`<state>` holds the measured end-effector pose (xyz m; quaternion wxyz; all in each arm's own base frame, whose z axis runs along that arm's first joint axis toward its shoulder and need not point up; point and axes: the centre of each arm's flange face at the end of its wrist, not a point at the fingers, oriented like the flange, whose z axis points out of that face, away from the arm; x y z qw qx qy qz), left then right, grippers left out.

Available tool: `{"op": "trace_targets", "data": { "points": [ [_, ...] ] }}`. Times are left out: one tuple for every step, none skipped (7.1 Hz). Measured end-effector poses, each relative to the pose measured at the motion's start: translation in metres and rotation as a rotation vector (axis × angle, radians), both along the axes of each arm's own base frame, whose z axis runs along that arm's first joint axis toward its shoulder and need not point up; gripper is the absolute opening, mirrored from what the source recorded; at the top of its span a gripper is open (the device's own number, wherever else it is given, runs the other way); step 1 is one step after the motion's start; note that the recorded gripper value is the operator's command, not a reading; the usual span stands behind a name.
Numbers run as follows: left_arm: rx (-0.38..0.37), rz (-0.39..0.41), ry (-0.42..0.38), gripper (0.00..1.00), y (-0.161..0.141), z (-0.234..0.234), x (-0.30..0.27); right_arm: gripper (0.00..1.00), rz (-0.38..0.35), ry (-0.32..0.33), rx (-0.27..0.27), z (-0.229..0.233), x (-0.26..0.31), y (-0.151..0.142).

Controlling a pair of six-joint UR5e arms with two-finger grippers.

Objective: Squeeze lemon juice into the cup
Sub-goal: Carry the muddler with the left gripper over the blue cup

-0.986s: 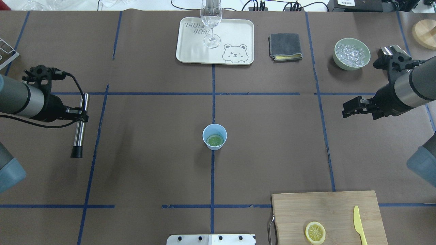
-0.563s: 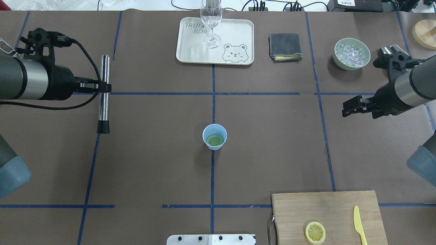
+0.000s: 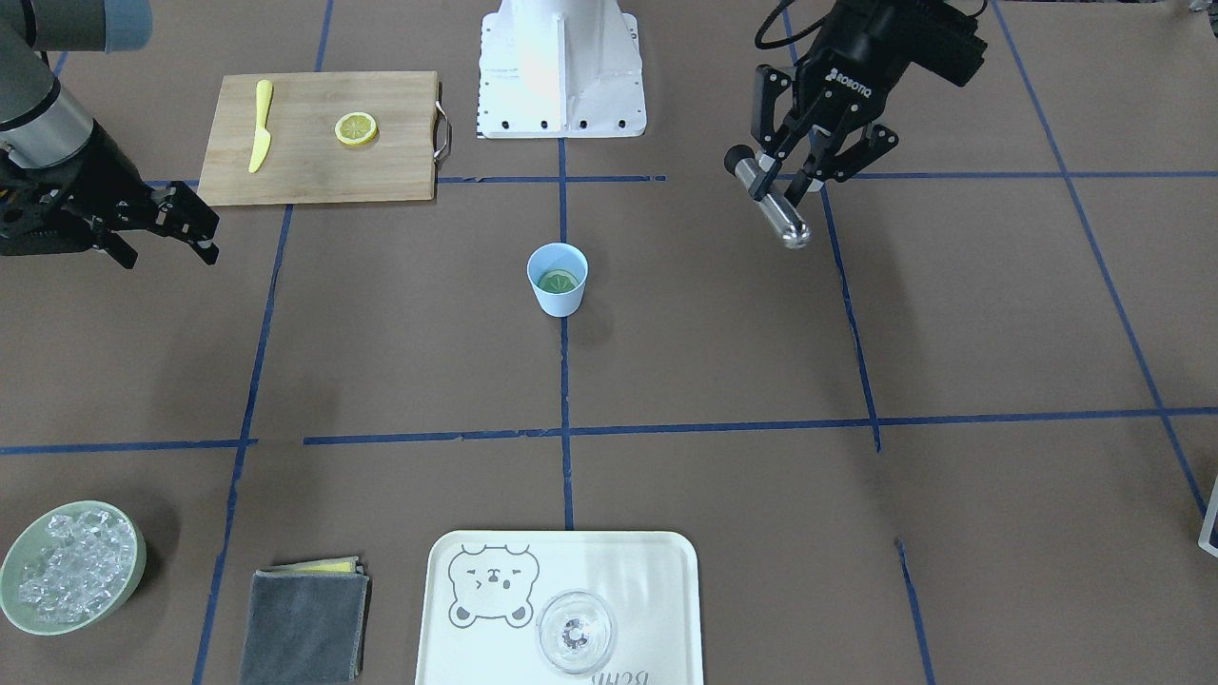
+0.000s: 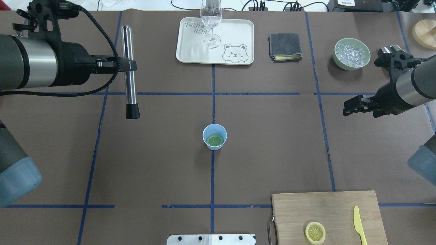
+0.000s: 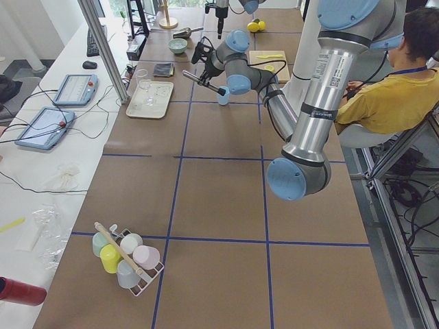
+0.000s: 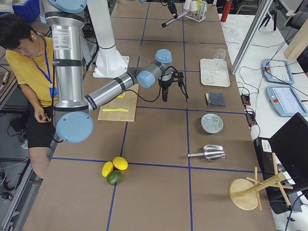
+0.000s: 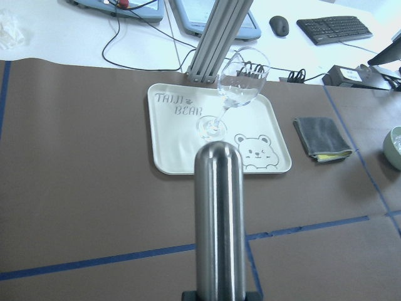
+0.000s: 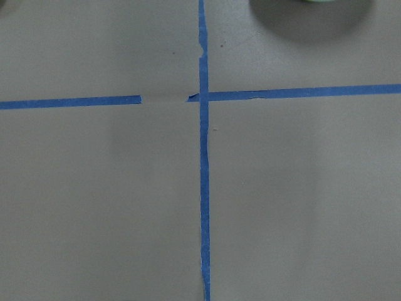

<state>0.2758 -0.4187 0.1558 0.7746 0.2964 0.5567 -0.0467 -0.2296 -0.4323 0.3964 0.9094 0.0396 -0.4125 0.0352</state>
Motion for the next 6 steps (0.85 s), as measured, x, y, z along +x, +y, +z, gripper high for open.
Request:
{"op": "trace_targets", "data": {
  "points": [
    [0.031,-0.005,0.013,0.0,0.004,-0.014,0.009,1.0,0.003,0.001,0.0,0.001,0.002,-0.001],
    [0.09,-0.035,0.002,0.0,0.016,-0.026,0.034,1.0,0.011,0.001,0.0,0.001,0.007,-0.003],
    [0.179,-0.116,-0.031,0.0,0.033,-0.039,0.074,1.0,0.021,0.001,0.0,0.003,0.013,-0.006],
    [0.234,-0.2,-0.061,0.0,0.046,-0.048,0.103,1.0,0.027,0.004,0.0,0.005,0.019,-0.008],
    [0.261,-0.263,-0.07,0.0,0.052,-0.055,0.122,1.0,0.032,0.011,-0.002,0.011,0.026,-0.009],
    [0.276,-0.326,-0.073,0.0,0.053,-0.054,0.142,1.0,0.027,0.015,-0.003,0.018,0.037,-0.008]
  ]
}}
